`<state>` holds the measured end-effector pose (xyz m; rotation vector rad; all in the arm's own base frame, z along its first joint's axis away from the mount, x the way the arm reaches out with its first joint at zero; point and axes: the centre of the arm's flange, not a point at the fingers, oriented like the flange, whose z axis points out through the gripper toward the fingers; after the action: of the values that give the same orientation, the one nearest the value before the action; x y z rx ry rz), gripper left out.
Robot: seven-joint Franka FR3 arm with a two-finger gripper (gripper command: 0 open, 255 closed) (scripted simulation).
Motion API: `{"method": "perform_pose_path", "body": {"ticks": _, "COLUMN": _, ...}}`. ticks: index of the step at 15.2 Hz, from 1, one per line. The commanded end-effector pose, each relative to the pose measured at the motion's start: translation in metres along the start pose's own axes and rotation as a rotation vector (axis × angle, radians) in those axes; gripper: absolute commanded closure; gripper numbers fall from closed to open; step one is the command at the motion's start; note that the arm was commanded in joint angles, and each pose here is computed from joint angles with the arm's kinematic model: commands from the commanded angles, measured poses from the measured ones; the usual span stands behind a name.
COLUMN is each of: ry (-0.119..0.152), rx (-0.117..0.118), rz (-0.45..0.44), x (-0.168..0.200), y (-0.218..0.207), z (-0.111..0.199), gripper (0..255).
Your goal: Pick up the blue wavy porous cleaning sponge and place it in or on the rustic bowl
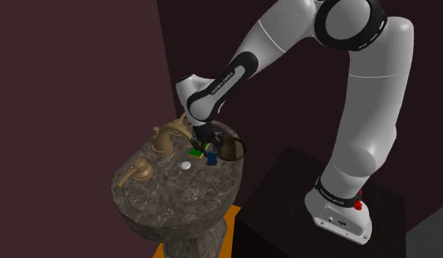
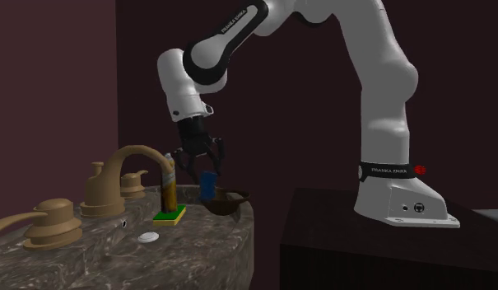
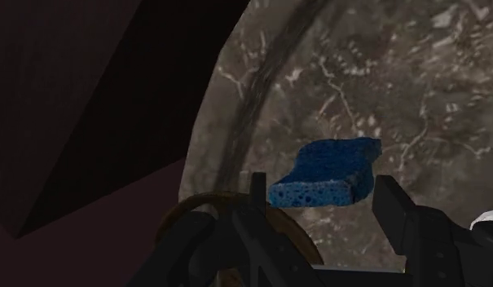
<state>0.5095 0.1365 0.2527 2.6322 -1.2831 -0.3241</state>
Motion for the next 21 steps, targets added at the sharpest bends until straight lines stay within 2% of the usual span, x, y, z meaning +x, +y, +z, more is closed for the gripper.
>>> {"method": "perform_pose_path", "body": {"ticks": 1, "ry": 0.000, "rx": 0.001, "rz": -0.002, "x": 0.025, "y": 0.015, "z": -0.001, "gripper": 255}}
{"method": "perform_pose_path", "body": {"ticks": 13, "ry": 0.000, "rx": 0.001, "rz": -0.002, "x": 0.156, "y": 0.096, "z": 0.003, "gripper": 255}}
{"method": "perform_pose_path", "body": {"ticks": 21, "ry": 0.000, "rx": 0.001, "rz": -0.002, "x": 0.161, "y": 0.084, "z": 0.043, "gripper": 255}}
